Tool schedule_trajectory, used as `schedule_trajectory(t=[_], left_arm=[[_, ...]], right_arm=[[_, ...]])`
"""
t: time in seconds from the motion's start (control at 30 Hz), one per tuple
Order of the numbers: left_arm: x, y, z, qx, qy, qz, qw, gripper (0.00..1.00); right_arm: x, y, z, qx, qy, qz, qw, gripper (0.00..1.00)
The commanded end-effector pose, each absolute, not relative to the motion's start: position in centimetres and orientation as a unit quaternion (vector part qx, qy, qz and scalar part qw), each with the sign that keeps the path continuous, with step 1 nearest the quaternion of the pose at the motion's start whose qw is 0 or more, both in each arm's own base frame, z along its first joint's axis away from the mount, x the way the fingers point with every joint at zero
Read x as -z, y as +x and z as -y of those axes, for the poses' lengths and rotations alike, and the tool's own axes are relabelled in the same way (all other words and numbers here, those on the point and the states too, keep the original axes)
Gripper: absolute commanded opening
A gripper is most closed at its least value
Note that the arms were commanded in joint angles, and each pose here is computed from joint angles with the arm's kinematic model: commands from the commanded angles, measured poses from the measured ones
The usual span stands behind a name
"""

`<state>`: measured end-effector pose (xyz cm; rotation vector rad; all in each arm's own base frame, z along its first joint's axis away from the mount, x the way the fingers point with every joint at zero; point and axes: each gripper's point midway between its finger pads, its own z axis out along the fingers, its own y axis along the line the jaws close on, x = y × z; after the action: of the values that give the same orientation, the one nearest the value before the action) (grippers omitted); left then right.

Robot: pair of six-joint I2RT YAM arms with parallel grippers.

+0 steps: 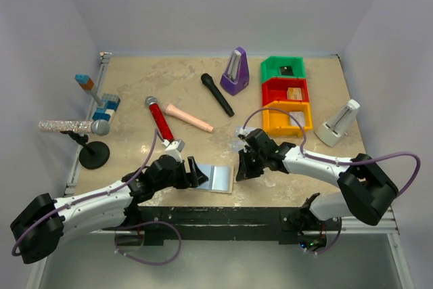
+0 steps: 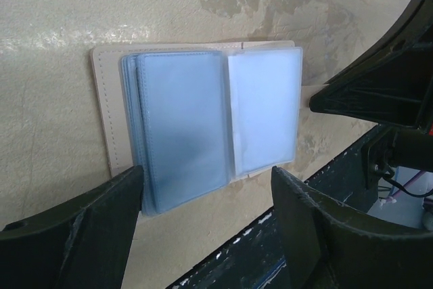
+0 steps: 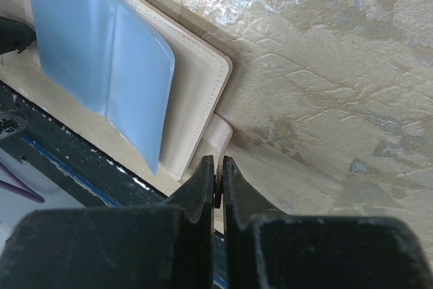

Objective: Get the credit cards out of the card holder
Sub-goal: Remove the credit card from the card holder.

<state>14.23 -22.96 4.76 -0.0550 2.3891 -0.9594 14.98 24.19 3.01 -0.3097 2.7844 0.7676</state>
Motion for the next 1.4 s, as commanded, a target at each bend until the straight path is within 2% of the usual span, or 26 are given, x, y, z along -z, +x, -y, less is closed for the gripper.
schedule_trajectory(t=[0.0, 0.9, 1.37], left_arm=[[-4.9, 14.3, 23.4, 0.366, -0.012, -0.886, 0.284, 0.8], [-7.3, 13.3, 26.9, 0.44, 0.047, -0.856, 0.267, 0.78], [-10.7, 13.6, 29.4, 0.488, 0.077, -0.825, 0.276, 0.78]], right_arm=[[-3.7, 15.2, -25.3, -0.283, -0.11, -0.945, 0.123, 0.0], [-3.6, 15.0, -26.0, -0.295, -0.113, -0.942, 0.108, 0.0], [-3.1, 14.9, -25.7, -0.29, -0.114, -0.944, 0.106, 0.0]])
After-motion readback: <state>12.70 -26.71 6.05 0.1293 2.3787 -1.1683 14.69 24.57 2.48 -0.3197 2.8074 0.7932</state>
